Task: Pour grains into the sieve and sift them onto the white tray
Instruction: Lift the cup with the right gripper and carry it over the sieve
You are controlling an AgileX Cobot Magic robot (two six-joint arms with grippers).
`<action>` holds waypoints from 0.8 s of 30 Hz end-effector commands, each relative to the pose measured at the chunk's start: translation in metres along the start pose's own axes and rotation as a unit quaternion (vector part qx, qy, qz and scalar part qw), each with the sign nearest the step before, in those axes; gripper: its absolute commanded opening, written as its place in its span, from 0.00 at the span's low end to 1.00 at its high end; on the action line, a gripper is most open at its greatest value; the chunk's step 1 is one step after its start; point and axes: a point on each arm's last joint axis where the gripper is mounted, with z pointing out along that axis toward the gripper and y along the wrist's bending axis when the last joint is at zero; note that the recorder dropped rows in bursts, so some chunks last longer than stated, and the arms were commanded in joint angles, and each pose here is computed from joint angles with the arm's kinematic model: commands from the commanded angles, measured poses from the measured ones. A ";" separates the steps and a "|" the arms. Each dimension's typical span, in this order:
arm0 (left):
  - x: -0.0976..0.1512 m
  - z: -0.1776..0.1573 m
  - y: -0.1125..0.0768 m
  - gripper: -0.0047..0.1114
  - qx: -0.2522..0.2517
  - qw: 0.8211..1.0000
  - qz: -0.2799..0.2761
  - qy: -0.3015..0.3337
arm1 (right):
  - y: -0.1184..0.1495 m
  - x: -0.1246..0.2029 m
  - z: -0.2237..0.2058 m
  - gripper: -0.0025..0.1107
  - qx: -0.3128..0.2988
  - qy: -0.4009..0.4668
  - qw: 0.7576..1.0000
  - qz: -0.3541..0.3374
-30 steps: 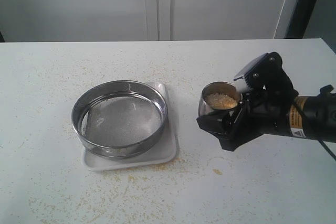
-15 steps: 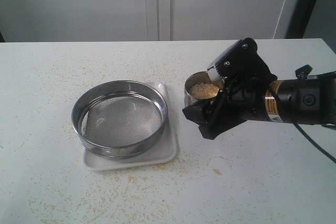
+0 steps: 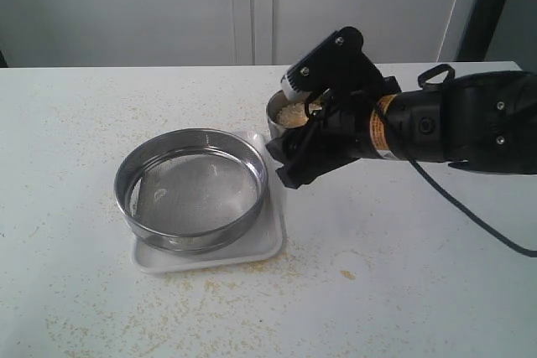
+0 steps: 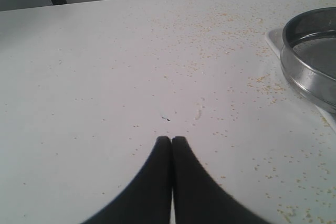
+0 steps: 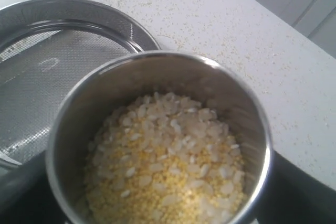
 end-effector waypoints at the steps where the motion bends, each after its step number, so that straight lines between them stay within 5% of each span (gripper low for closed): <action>1: 0.001 0.000 0.000 0.04 0.002 1.000 -0.004 -0.001 | 0.006 -0.008 0.012 0.02 0.002 0.005 1.000 -0.004; 24: 0.001 0.000 0.000 0.04 0.002 1.000 -0.004 -0.001 | 0.020 -0.027 0.063 0.02 0.060 0.060 0.984 -0.156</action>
